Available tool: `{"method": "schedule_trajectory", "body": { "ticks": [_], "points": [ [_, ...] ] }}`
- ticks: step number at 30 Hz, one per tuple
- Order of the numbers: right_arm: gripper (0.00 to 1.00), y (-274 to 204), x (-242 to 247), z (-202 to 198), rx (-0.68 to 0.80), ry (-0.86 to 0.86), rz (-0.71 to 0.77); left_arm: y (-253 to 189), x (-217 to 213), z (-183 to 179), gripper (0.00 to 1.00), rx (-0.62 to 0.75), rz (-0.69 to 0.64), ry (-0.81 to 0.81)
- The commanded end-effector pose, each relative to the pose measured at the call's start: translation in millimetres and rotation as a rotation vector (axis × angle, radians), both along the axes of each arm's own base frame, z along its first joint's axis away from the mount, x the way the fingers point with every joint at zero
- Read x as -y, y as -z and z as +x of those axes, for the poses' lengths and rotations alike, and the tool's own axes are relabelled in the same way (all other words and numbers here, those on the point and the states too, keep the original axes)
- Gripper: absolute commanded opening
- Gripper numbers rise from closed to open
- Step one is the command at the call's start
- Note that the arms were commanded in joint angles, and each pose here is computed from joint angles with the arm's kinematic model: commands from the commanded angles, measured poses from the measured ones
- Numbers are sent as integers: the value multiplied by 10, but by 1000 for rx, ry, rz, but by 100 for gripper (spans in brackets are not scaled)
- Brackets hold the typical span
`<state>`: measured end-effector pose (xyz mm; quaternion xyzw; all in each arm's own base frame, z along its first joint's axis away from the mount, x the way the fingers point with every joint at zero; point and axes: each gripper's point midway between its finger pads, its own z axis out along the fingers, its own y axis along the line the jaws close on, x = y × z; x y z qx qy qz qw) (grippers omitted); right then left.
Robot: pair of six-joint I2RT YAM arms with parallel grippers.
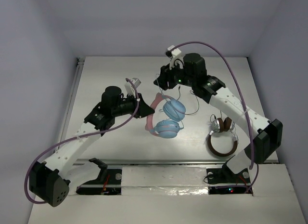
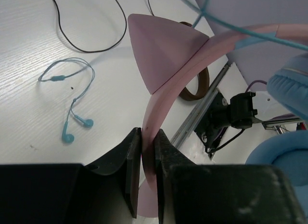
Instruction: Wrap the headphones
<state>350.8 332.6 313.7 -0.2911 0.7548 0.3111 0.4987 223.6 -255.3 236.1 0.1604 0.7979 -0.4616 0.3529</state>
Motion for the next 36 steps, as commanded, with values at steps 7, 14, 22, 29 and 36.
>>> {"method": "schedule_trajectory", "body": {
  "ticks": [7,14,22,29,36],
  "points": [
    [73,-564,474,119,-24,-7,306,-529,71,-23,0,70,-120,-2],
    [64,-567,576,1,-20,-63,375,-891,108,-37,0,124,-213,7],
    [23,1,561,-327,-154,-173,291,-1565,-40,58,0,250,-318,-77],
    [71,154,653,-595,-139,-160,382,-1890,-175,284,0,220,-391,-119],
    [32,51,703,-624,-15,-154,433,-1810,-161,336,0,156,-334,-128]
  ]
}}
